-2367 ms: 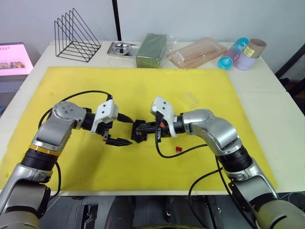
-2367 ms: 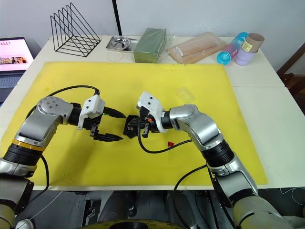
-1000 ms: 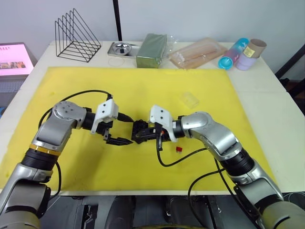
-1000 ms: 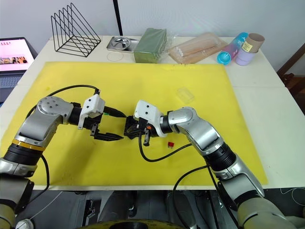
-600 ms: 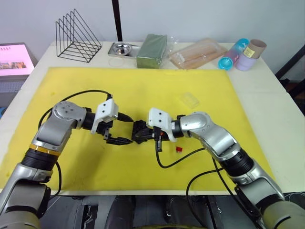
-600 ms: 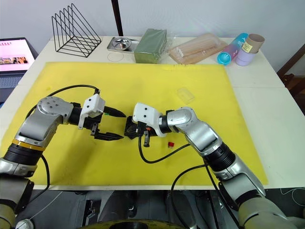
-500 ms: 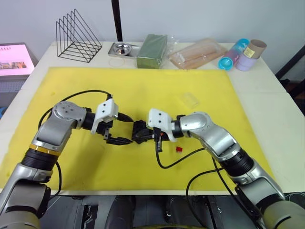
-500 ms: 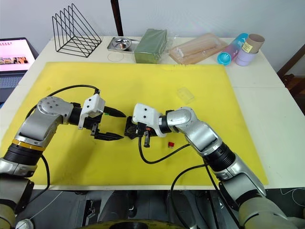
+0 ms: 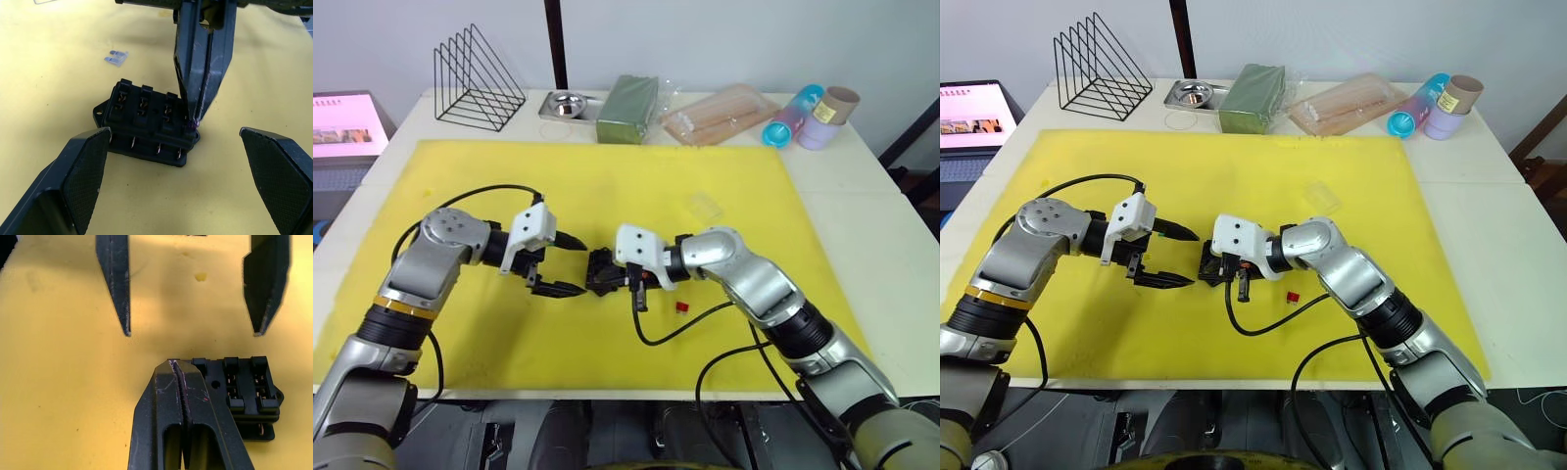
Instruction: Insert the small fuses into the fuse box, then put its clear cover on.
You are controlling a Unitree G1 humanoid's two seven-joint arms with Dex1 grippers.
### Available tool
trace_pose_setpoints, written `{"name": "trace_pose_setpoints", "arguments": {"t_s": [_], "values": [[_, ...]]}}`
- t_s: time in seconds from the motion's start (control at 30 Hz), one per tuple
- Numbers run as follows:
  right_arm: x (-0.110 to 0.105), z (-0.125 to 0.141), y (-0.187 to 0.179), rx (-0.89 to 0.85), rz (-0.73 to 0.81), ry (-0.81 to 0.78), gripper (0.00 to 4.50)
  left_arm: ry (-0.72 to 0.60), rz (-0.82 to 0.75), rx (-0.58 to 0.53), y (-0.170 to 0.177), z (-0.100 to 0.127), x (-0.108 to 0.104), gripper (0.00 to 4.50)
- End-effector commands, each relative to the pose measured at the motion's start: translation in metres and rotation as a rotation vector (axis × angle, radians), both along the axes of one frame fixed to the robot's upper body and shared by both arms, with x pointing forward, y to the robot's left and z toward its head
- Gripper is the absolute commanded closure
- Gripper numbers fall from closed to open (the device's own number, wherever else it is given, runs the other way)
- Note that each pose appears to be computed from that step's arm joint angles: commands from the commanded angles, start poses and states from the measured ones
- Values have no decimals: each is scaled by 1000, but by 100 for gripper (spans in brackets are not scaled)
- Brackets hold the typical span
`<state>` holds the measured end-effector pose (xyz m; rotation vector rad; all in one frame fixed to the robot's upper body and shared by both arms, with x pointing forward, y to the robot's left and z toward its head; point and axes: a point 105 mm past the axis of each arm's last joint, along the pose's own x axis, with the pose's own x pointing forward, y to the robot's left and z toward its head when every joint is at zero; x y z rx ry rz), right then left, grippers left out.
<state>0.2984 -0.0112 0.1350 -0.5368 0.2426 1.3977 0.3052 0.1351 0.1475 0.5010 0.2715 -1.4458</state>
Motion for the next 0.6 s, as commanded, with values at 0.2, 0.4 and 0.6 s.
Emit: {"name": "trace_pose_setpoints", "arguments": {"t_s": [0.2, 0.4, 0.6], "values": [[1, 26, -5, 114, -38, 93, 447, -44, 12, -25, 7, 14, 3, 0], [-1, 52, -8, 200, -30, 102, 447, -42, 24, -30, 12, 16, 5, 0], [-2, 65, -36, 186, -85, 21, 447, -27, 105, -44, 29, 30, 11, 0]]}}
